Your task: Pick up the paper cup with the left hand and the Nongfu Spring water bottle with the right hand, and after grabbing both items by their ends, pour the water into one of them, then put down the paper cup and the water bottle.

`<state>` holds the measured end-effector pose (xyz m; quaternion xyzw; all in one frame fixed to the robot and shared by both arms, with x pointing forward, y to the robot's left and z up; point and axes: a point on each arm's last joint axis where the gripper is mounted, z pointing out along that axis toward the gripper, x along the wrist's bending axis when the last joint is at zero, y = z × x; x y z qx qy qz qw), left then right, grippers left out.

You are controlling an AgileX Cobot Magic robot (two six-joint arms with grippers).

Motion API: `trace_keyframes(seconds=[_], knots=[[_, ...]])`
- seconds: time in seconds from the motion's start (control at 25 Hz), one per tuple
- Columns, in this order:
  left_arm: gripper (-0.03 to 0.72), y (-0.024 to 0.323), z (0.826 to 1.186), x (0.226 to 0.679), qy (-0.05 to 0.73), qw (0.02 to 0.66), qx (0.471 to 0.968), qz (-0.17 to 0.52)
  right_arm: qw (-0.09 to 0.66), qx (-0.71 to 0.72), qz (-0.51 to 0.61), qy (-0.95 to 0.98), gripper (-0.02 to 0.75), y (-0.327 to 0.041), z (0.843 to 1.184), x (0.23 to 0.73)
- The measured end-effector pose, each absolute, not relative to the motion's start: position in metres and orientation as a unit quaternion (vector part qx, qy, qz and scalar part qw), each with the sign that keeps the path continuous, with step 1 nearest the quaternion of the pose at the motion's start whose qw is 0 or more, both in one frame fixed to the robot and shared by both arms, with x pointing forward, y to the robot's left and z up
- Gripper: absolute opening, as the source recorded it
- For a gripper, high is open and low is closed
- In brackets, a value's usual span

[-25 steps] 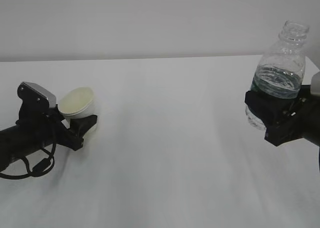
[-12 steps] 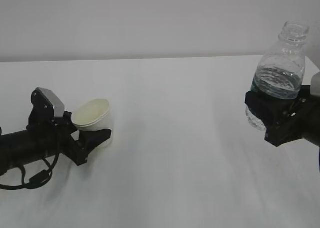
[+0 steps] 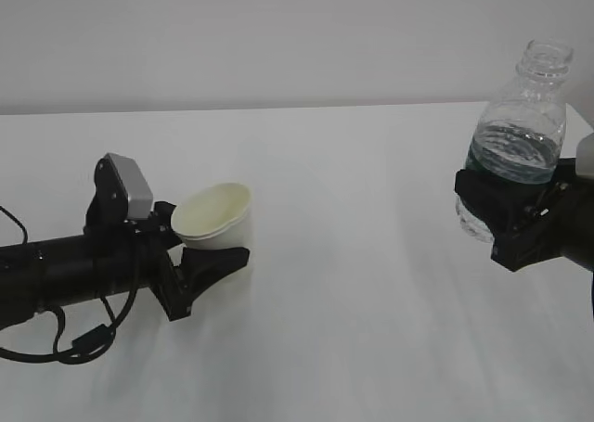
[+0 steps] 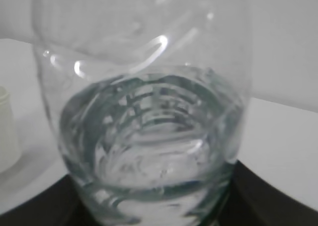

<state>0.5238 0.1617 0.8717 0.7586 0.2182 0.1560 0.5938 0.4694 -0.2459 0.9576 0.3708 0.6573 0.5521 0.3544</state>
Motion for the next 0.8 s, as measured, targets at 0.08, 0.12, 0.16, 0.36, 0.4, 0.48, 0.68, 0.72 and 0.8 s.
trace_keyframes(seconds=[0.08, 0.12, 0.16, 0.36, 0.4, 0.48, 0.68, 0.72, 0.8], knots=[[0.465, 0.152, 0.872, 0.518, 0.202, 0.596, 0.764, 0.144, 0.354, 0.371, 0.552, 0.657, 0.423, -0.246, 0.958, 0.469], [0.465, 0.149, 0.871, 0.516, 0.195, 0.597, 0.766, 0.139, 0.354, 0.371, 0.552, 0.657, 0.423, -0.246, 0.958, 0.469], [0.465, 0.144, 0.871, 0.514, 0.187, 0.598, 0.768, 0.133, 0.354, 0.371, 0.552, 0.658, 0.423, -0.246, 0.957, 0.469], [0.465, 0.128, 0.873, 0.506, 0.155, 0.605, 0.774, 0.105, 0.354, 0.371, 0.552, 0.658, 0.423, -0.246, 0.957, 0.469], [0.465, 0.125, 0.875, 0.507, 0.149, 0.608, 0.773, 0.098, 0.354, 0.371, 0.552, 0.658, 0.423, -0.246, 0.957, 0.469], [0.465, 0.119, 0.878, 0.508, 0.137, 0.613, 0.774, 0.078, 0.354, 0.371, 0.552, 0.658, 0.423, -0.246, 0.957, 0.469], [0.464, 0.107, 0.884, 0.509, 0.116, 0.62, 0.774, 0.044, 0.355, 0.37, 0.55, 0.659, 0.423, -0.246, 0.957, 0.469], [0.463, 0.105, 0.885, 0.51, 0.113, 0.623, 0.773, 0.042, 0.355, 0.371, 0.549, 0.66, 0.423, -0.246, 0.957, 0.469], [0.463, 0.098, 0.888, 0.51, 0.108, 0.626, 0.771, 0.036, 0.355, 0.371, 0.545, 0.662, 0.423, -0.246, 0.956, 0.469]])
